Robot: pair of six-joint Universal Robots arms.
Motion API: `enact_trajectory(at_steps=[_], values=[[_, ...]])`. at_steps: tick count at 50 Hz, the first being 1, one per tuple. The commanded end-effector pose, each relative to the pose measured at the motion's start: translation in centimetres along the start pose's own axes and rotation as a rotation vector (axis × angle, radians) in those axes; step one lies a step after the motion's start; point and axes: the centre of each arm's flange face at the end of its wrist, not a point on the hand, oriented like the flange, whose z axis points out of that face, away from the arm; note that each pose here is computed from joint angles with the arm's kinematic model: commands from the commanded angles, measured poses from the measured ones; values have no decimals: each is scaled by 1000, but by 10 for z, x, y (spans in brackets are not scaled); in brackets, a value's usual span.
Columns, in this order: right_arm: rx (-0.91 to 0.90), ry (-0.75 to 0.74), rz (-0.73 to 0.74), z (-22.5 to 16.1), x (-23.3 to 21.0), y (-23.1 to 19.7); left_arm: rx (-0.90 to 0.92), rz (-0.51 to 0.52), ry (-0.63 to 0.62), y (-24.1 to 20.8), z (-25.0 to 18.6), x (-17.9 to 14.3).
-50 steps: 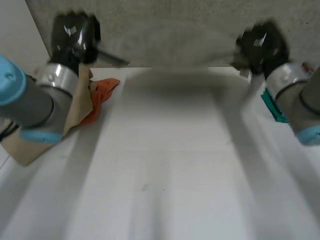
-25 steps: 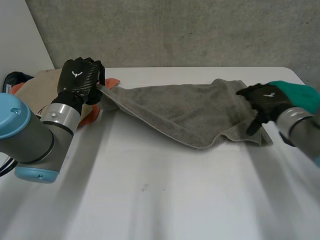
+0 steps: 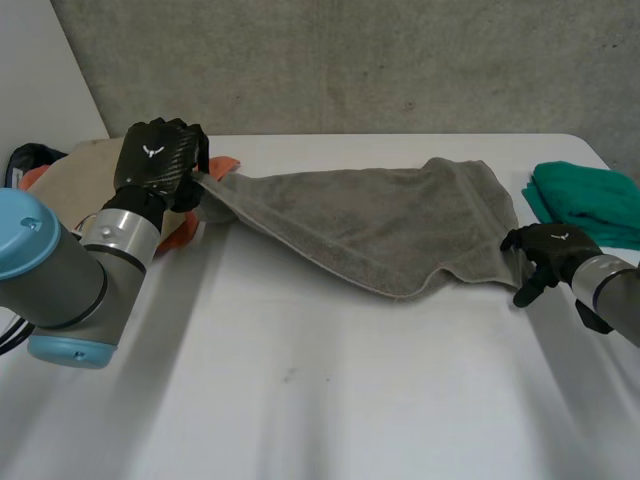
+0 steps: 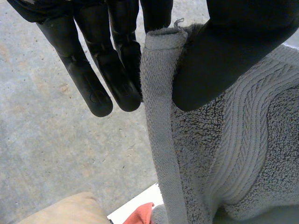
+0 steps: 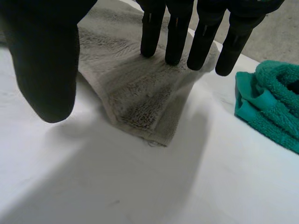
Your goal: Fold the laundry.
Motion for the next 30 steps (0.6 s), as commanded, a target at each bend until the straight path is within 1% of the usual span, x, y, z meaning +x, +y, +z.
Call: enact_trajectory(at_steps=[1, 6, 11, 15, 18, 22, 23, 25, 26, 27, 29, 30], values=[[15, -19, -14, 17, -9, 4, 1, 0, -1, 0, 0, 0], [39, -6, -24, 26, -13, 4, -1, 0, -2, 1, 0, 0], [123, 66, -25, 26, -3, -10, 1, -2, -1, -2, -1, 1], [185, 90, -47, 5, 5, -44, 14, 1, -5, -14, -4, -1], [160, 79, -66, -11, 6, -54, 1, 1, -12, -24, -11, -5], [20, 41, -187, -34, 11, -51, -73, -1, -11, -33, -25, -8], [-49, 29, -265, -43, 16, -46, -128, -3, -6, -35, -34, -9], [-125, 21, -359, -59, 22, -43, -195, -9, -2, -36, -45, -10], [-199, 1, -459, -79, 25, -42, -229, -13, -1, -37, -51, -11], [-249, -22, -505, -91, 24, -39, -300, -21, -2, -38, -63, -13], [-311, -51, -581, -110, 24, -38, -379, -28, 5, -39, -77, -14], [-373, -96, -640, -127, 24, -32, -421, -28, 9, -39, -85, -14]])
